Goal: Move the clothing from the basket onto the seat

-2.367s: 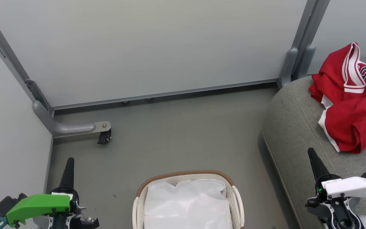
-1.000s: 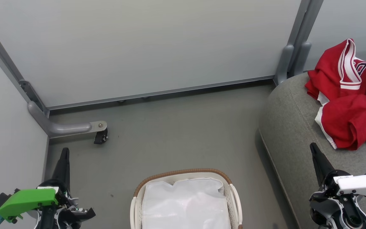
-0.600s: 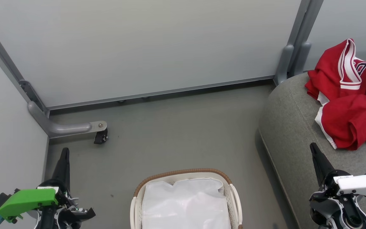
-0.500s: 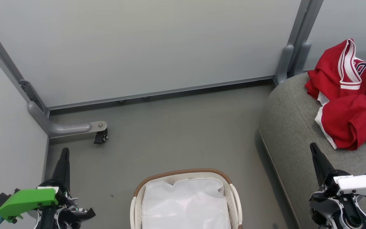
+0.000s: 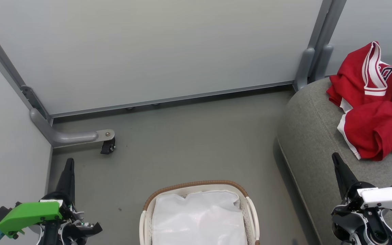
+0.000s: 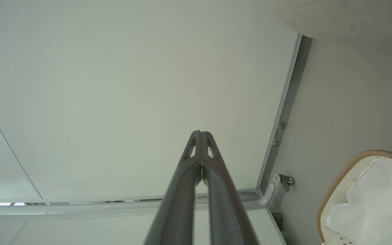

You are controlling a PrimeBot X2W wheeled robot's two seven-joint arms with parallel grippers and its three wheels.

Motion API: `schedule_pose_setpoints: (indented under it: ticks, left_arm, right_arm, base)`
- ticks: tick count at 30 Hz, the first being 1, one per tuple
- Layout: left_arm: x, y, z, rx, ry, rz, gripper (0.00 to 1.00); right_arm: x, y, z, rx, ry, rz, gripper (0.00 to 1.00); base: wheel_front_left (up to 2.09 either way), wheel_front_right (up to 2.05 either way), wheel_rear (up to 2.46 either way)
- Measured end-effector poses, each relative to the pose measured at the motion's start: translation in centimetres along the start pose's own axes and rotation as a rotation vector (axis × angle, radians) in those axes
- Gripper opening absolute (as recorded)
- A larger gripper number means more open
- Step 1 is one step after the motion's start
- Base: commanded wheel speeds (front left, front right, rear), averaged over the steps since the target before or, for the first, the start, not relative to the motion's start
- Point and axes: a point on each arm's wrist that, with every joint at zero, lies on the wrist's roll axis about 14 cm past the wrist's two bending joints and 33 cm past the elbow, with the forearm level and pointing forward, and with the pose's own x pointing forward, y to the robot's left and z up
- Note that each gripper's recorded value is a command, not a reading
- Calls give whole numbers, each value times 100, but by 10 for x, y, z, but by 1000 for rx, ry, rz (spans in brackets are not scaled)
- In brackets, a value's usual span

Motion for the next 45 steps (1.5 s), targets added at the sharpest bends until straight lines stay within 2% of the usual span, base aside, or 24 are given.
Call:
schedule_pose_setpoints:
  ticks: [45]
  left_arm:
    - [0,0,0,0,0,0,0]
  right_arm:
    - [0,0,0,0,0,0,0]
  base:
    - [0,0,0]
